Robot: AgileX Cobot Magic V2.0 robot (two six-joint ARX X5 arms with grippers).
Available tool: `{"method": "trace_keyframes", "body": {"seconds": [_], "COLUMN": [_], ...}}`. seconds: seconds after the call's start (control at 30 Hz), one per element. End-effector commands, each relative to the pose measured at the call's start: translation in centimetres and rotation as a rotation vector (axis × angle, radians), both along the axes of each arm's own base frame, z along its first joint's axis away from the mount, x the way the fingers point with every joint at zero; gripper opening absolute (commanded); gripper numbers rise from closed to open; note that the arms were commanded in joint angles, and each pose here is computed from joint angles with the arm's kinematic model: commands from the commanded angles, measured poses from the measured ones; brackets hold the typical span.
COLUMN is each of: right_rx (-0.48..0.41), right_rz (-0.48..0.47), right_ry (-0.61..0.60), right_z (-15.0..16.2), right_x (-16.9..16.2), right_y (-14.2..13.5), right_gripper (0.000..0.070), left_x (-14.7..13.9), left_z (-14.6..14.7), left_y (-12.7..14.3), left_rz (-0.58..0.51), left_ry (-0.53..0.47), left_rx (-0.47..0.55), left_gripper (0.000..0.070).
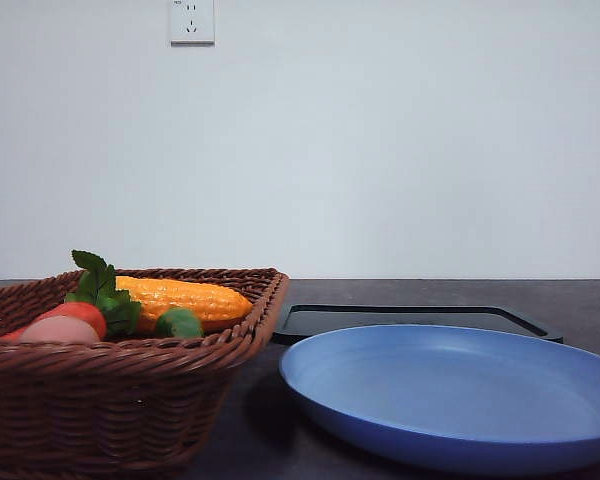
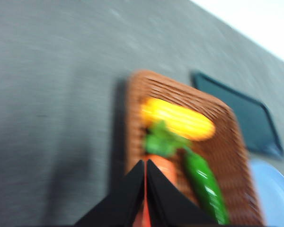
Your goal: Transfer egg from basket to plate and serve
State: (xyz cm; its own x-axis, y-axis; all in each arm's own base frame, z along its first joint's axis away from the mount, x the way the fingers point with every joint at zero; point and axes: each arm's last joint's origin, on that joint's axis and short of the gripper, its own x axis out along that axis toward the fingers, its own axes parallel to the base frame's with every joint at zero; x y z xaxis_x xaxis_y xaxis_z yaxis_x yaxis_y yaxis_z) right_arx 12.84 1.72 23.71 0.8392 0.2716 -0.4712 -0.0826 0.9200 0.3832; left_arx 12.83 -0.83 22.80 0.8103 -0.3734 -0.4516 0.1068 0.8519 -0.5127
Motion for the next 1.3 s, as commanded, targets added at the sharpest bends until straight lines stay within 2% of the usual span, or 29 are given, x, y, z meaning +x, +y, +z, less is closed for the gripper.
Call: {"method": "trace_keyframes", "body": {"seconds": [0.0, 0.27, 0.4, 0.47, 0.5, 0.6, 0.7, 1.07, 1.17, 1.27], "right_rx": [-0.034, -0.04, 0.009, 0.005, 0.002, 0.002, 0.004, 0.003, 0.005, 0.005], "right_rz": [0.051, 0.243, 0.311, 0.33, 0.335, 0.338, 0.346, 0.404, 0.414, 0.415], "right_ry": [0.036, 0.329, 0.456, 0.509, 0.53, 0.588, 0.636, 0.679, 0.692, 0.7], "right_z": [0.6, 0.8, -0.7, -1.4, -1.8, -2.9, -3.9, -6.8, -7.5, -7.7], "right_x": [0.8, 3.5, 4.4, 4.8, 5.1, 5.8, 6.5, 8.8, 9.2, 9.3], "right_y": [0.1, 0.8, 1.1, 1.2, 1.2, 1.3, 1.5, 3.5, 3.8, 3.8], "right_gripper": [0.0, 0.0, 0.0001, 0.0032, 0.0067, 0.0212, 0.0259, 0.0249, 0.0185, 0.0085], "left_x": [0.8, 3.1, 3.7, 3.8, 3.7, 3.7, 3.7, 3.7, 3.7, 3.7], "left_z": [1.0, 3.7, 4.4, 4.6, 4.6, 4.7, 4.7, 4.7, 4.7, 4.7], "left_y": [-0.1, -1.5, -2.5, -2.9, -3.1, -3.4, -3.5, -3.5, -3.5, -3.5], "left_rz": [-0.082, -0.275, -0.336, -0.36, -0.369, -0.383, -0.371, -0.369, -0.369, -0.369], "left_ry": [0.002, 0.136, 0.142, 0.131, 0.126, 0.123, 0.13, 0.138, 0.138, 0.138], "left_rx": [0.041, 0.102, 0.109, 0.111, 0.111, 0.104, 0.081, 0.077, 0.077, 0.077], "left_gripper": [0.0, 0.0, 0.0, 0.0018, 0.0043, 0.0213, 0.0353, 0.0362, 0.0362, 0.0362]}}
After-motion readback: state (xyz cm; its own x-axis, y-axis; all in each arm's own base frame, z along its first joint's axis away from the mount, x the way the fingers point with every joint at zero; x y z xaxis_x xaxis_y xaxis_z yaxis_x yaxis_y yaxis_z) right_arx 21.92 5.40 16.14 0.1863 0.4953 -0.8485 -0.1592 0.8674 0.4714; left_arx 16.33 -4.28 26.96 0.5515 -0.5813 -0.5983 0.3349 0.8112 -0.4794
